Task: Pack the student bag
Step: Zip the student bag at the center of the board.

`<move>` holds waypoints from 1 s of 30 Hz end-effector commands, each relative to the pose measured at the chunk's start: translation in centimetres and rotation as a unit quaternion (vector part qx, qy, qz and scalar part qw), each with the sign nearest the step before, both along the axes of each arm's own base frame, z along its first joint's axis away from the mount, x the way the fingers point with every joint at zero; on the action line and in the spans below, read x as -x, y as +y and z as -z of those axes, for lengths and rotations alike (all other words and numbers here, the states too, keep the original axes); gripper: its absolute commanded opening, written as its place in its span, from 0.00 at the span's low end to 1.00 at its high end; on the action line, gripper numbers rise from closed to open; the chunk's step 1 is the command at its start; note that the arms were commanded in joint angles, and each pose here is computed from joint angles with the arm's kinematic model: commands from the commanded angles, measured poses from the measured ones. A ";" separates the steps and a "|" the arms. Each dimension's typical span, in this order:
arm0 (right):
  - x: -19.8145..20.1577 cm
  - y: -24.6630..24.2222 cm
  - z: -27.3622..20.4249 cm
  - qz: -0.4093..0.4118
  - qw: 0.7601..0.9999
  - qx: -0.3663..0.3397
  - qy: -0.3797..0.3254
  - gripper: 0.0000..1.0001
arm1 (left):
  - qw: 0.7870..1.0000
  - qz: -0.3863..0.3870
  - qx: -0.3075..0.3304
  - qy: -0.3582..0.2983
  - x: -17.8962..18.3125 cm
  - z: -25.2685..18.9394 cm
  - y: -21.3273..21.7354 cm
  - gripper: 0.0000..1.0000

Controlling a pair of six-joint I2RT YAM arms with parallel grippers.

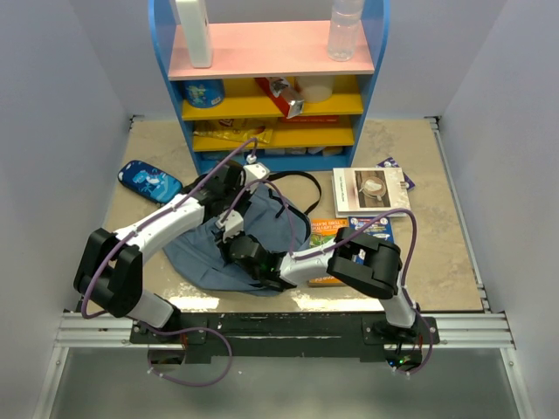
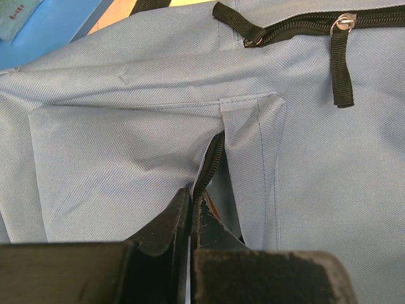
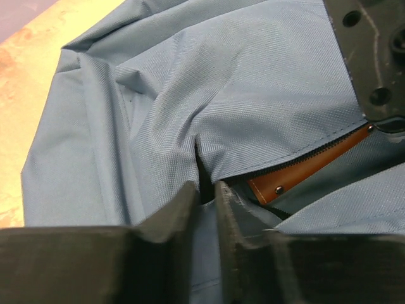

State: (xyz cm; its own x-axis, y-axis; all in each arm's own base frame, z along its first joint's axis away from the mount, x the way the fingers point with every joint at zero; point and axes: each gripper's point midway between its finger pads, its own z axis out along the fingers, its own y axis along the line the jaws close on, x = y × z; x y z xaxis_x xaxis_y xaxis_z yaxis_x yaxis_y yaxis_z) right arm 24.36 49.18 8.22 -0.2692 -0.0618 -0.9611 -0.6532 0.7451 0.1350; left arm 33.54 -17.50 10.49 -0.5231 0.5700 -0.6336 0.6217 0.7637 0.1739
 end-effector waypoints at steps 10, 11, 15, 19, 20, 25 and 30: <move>-0.3 0.7 -4.1 0.003 0.999 -0.039 -0.013 0.02 | 0.999 0.002 0.032 -0.039 -0.9 -2.8 -1.1 0.17; -0.2 0.5 -4.4 0.003 0.999 -0.041 -0.013 0.01 | 0.999 0.000 0.032 -0.043 -1.2 -3.2 -0.8 0.37; 0.1 0.0 -4.9 0.002 0.999 -0.043 -0.012 0.00 | 0.995 -0.032 0.079 -0.047 -2.8 -6.8 2.4 0.70; 0.1 -0.2 -5.5 0.001 0.999 -0.049 -0.012 0.00 | 0.992 -0.035 0.097 -0.069 -2.5 -10.4 6.7 0.84; 0.1 -0.1 -5.8 0.000 0.999 -0.053 -0.011 0.00 | 0.992 -0.022 0.104 -0.063 -1.8 -10.2 7.0 0.85; 0.5 0.5 -6.1 -0.013 0.998 -0.060 -0.005 0.00 | 0.993 0.015 0.111 -0.036 1.9 -8.6 10.7 0.87; -0.2 0.7 -6.2 -0.011 0.998 -0.066 0.000 0.00 | 0.986 0.098 0.135 0.023 5.8 -5.8 10.2 0.84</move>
State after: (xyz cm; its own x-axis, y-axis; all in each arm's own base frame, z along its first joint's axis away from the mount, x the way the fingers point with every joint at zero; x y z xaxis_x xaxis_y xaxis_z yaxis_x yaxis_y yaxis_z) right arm 23.87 48.95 10.65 -0.2835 -0.0402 -0.9581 -0.6635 0.7296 0.1657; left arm 32.26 -5.26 19.93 -0.4534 0.4097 -0.7916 0.5863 0.8060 0.0813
